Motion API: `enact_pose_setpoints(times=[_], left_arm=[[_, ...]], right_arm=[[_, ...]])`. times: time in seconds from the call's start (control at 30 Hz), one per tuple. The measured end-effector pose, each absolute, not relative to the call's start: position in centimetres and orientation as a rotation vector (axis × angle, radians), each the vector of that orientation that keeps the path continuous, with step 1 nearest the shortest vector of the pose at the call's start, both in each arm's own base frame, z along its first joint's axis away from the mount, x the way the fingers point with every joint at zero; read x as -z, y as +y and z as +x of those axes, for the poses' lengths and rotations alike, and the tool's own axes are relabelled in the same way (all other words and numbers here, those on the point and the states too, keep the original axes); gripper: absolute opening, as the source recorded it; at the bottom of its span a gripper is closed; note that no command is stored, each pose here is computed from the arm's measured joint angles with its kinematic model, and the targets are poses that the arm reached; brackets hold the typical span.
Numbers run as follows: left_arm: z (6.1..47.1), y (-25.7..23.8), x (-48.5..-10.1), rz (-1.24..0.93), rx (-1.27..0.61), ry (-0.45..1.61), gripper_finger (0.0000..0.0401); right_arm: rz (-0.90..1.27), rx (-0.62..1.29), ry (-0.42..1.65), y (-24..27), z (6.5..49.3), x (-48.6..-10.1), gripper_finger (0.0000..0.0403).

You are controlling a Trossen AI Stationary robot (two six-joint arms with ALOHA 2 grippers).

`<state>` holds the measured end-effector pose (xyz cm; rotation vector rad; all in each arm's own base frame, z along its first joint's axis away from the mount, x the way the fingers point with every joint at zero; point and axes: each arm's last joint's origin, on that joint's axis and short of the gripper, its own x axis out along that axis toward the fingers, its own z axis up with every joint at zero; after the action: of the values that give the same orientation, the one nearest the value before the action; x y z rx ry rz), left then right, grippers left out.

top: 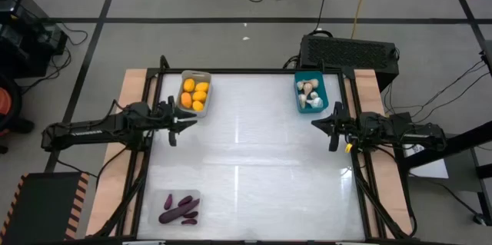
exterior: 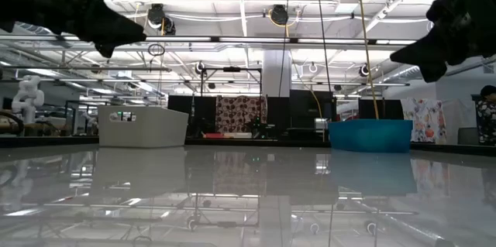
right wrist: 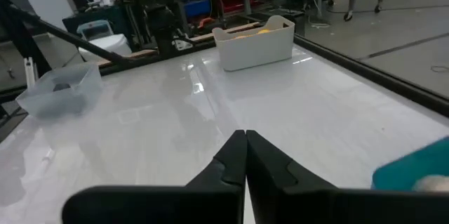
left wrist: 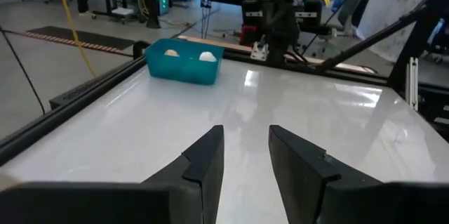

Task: Sort produce into baskets
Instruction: Return to Home Position

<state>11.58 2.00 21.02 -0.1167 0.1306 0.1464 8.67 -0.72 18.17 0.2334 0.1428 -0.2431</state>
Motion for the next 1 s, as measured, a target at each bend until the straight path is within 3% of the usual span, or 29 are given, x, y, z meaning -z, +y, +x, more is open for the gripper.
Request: enact_pose_setpoints(times=[0.57, 1.0], left_arm=[[10.2, 2.0, -16.4, -0.244, -0.245, 0.142, 0.0121], [10.3, 2.1, -15.9, -0.26, -0.263, 0.12, 0.0121]], right_arm=[[0.296, 0.556, 0.115, -1.5, 8.1, -17.7, 0.0], [0.284, 0.559, 0.118, -1.5, 8.1, -17.7, 0.0003]])
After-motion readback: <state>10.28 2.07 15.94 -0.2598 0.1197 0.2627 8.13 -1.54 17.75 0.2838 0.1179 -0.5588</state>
